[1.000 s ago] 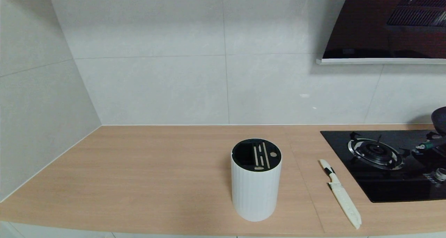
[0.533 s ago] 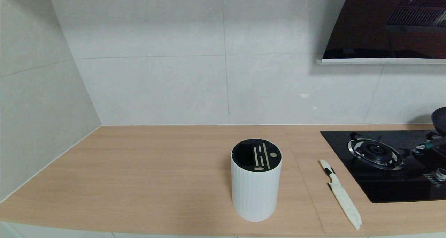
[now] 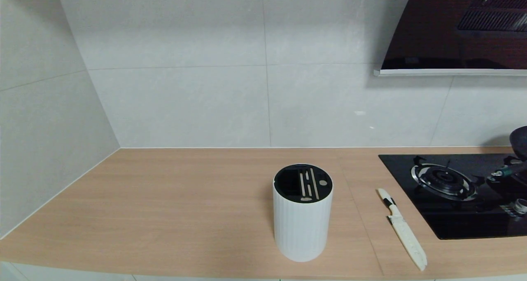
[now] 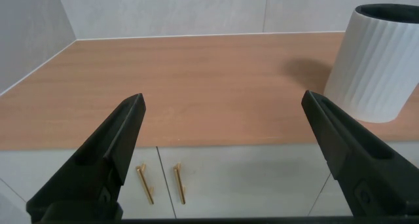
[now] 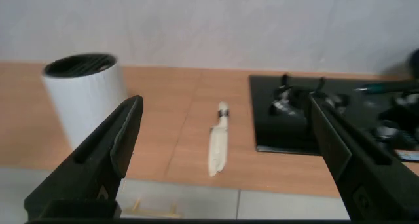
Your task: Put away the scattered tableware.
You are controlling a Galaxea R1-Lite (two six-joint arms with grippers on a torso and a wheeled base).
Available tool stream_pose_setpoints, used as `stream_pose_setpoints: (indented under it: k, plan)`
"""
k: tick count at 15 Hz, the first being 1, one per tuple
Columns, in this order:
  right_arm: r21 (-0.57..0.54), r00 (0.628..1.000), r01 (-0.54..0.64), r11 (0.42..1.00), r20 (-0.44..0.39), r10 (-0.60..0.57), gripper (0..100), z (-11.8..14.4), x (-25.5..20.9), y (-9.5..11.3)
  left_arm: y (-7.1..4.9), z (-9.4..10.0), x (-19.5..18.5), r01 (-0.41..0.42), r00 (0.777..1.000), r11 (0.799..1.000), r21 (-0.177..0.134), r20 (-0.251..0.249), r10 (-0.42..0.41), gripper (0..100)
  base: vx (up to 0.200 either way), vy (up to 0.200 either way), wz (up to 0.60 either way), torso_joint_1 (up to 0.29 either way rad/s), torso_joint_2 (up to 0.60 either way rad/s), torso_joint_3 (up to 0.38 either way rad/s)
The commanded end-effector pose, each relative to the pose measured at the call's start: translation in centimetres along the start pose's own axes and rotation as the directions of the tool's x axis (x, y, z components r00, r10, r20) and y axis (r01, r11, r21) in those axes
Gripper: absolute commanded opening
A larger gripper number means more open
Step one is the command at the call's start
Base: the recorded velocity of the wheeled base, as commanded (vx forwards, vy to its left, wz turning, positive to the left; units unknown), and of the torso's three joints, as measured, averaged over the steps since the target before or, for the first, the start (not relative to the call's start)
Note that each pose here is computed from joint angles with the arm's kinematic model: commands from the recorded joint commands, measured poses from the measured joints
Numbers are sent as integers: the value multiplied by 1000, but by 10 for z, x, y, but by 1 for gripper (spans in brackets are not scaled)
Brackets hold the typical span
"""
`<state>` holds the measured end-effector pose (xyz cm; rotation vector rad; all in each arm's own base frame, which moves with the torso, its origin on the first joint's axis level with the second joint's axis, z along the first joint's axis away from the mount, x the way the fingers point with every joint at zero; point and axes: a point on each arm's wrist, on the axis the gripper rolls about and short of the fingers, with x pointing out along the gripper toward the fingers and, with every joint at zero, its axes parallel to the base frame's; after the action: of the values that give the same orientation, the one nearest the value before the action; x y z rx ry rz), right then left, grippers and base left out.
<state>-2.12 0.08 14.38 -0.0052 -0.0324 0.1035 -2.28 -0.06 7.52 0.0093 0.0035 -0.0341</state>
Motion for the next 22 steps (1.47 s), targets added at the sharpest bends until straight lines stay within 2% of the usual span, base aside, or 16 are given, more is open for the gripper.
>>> stream_pose_setpoints:
  k: [1,2,4,5,6,7,8,11,14,15,18,22]
  plan:
    - [18,966,-53,998,-253,55,100,33,56,-3,0,0,0,0,1000,1000,0,1,0,100,0,0,0,0,0,0]
    - [22,950,-52,998,-308,56,100,38,72,-3,0,0,0,0,1000,1000,0,1,0,100,0,0,0,0,0,0]
    - [37,882,-45,998,-468,57,100,39,120,-5,0,0,0,0,1000,1000,0,1,0,100,0,0,0,0,0,0]
    - [41,848,-43,998,-526,58,100,36,140,-6,0,0,0,-2,1000,1000,0,1,2,100,0,0,0,0,0,0]
    - [44,837,-44,998,-544,60,100,34,146,-6,0,0,0,0,1000,1000,0,1,0,100,0,0,0,0,0,0]
    - [50,792,-42,998,-607,64,100,25,174,-7,0,0,0,-2,1000,1000,0,1,2,100,0,0,0,0,0,0]
    - [51,783,-41,998,-618,64,100,22,181,-7,0,0,0,0,1000,1000,0,1,0,100,0,0,0,0,0,0]
    - [50,714,-49,998,-697,70,100,-11,231,-6,0,0,0,0,1000,1000,0,1,0,100,0,0,0,0,0,0]
    - [54,665,-56,997,-743,77,100,-47,266,-4,0,0,0,0,1000,1000,0,1,0,100,0,0,0,0,0,0]
    - [45,641,-63,997,-764,75,100,-69,281,-1,0,0,0,0,1000,1000,0,1,0,100,0,0,0,0,0,0]
    - [1,633,-30,1000,-774,20,100,-113,307,-2,0,0,0,0,1000,1000,0,1,0,100,0,0,0,0,0,0]
    - [-31,654,-3,1000,-756,-22,100,-157,326,-1,0,0,0,0,1000,1000,0,1,0,100,0,0,0,0,0,0]
